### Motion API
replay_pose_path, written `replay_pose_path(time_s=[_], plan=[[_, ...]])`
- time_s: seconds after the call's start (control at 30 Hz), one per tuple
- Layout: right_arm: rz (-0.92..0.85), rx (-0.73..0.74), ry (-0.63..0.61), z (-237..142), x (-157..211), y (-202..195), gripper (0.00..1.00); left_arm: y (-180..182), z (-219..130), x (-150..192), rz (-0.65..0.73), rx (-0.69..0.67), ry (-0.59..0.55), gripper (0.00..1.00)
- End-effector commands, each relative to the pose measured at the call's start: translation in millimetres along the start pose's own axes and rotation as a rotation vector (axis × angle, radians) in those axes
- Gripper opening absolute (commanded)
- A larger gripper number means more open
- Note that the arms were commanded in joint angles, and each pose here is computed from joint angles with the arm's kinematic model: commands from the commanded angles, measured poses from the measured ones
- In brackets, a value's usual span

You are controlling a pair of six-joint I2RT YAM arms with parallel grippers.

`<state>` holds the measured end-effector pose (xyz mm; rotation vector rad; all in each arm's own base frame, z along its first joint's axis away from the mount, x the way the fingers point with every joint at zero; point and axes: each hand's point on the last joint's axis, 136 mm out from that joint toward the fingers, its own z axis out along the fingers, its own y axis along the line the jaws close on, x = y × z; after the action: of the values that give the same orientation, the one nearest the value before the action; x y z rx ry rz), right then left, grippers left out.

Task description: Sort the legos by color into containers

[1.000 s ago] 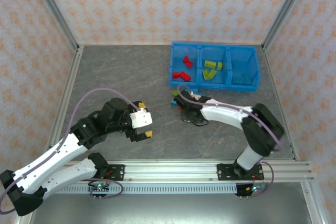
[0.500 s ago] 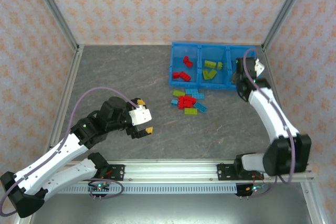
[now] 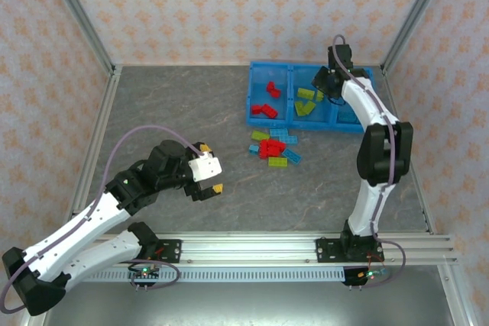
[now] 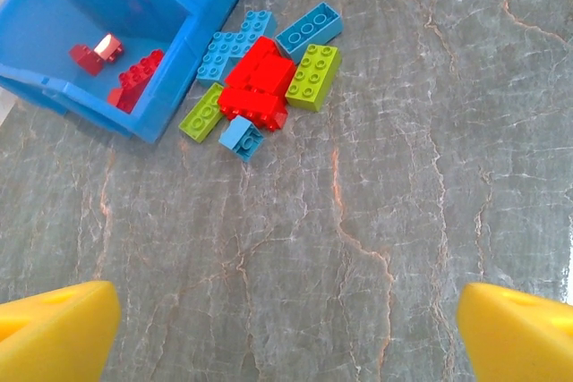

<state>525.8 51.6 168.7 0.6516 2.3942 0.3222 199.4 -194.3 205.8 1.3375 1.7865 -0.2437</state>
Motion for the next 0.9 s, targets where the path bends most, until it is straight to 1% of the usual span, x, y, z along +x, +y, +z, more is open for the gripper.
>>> replay_pose_path(time_s=[0.0, 0.13, 0.27, 0.33, 0.43, 0.53, 0.63, 0.7, 0.8, 0.87], plan=[[-0.042, 0.011, 0.070, 6, 6, 9, 0.48, 5, 2, 3, -0.015, -0.028, 0.005, 0.97], [-0.059, 0.021, 0.063, -8, 9, 12, 0.58, 5, 4, 3, -0.017, -0.021, 0.007, 0.97], [-0.093, 0.013, 0.036, -47, 24, 11, 0.60, 2, 8, 2, -0.019, 0.003, 0.010, 0.98], [-0.119, -0.015, 0.026, -66, 43, 12, 0.61, 1, 9, 1, -0.023, 0.016, 0.013, 0.98], [-0.180, -0.057, 0.011, -95, 86, 11, 0.65, 0, 12, 1, -0.028, 0.029, 0.025, 0.98], [-0.277, -0.029, 0.003, -112, 134, -4, 0.69, 0, 15, 1, -0.033, 0.040, 0.033, 0.98], [-0.343, 0.028, 0.075, -109, 179, -29, 0.69, -2, 17, 1, -0.035, 0.055, 0.034, 0.98], [-0.364, 0.050, 0.171, -98, 208, -45, 0.70, -2, 19, 1, -0.037, 0.061, 0.035, 0.98], [-0.404, 0.042, 0.317, -79, 241, -51, 0.70, -2, 21, -1, -0.041, 0.071, 0.038, 0.98], [-0.439, 0.049, 0.404, -67, 256, -50, 0.74, -3, 23, 1, -0.046, 0.080, 0.051, 0.98]])
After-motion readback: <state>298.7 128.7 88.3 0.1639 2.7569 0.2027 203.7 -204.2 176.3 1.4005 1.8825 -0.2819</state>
